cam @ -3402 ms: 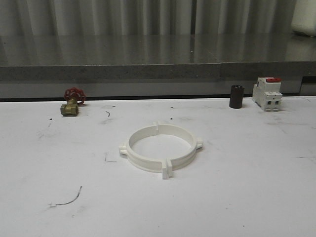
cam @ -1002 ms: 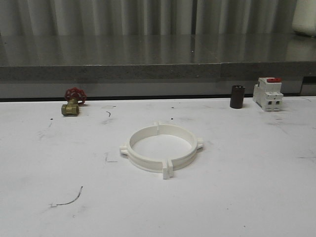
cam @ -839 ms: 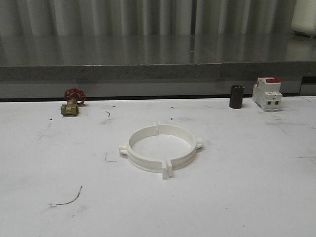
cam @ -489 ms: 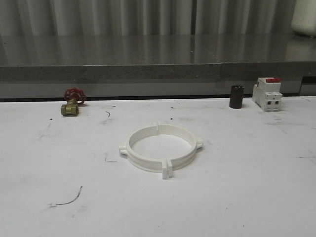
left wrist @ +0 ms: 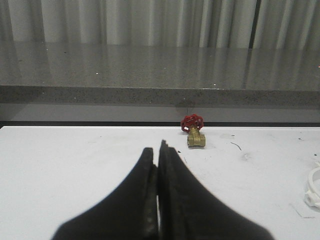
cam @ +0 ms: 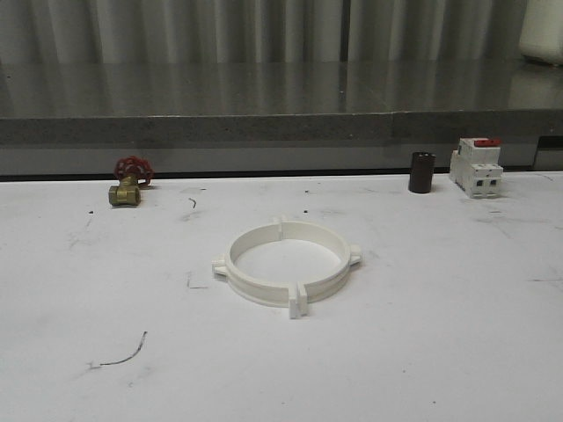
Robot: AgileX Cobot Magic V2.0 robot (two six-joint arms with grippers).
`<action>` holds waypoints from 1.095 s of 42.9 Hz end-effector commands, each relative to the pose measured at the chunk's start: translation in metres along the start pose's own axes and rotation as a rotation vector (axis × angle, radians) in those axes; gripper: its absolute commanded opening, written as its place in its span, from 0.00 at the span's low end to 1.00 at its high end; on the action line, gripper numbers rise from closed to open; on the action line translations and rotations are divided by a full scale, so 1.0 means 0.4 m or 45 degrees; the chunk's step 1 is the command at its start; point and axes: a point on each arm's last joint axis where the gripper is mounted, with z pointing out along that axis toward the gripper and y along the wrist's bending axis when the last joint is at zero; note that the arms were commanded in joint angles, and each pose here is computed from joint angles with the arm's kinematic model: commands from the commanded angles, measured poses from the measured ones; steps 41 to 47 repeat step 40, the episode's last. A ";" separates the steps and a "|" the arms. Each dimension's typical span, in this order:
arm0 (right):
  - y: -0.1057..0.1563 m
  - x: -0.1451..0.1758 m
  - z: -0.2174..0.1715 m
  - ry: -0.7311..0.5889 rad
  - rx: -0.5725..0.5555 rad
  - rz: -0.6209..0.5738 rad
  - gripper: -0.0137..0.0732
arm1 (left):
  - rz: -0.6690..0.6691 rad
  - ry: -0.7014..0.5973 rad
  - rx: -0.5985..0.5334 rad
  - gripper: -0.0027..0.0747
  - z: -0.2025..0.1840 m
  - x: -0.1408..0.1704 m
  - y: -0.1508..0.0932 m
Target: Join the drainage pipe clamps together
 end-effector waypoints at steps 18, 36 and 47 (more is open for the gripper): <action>-0.002 -0.027 -0.005 -0.149 0.008 0.084 0.08 | -0.017 -0.092 0.007 0.01 0.000 -0.001 0.000; -0.002 -0.028 -0.005 -0.150 0.008 0.084 0.08 | -0.017 -0.092 0.007 0.01 0.000 -0.001 0.000; -0.002 -0.028 -0.005 -0.150 0.008 0.084 0.08 | -0.017 -0.092 0.007 0.01 0.000 -0.001 0.000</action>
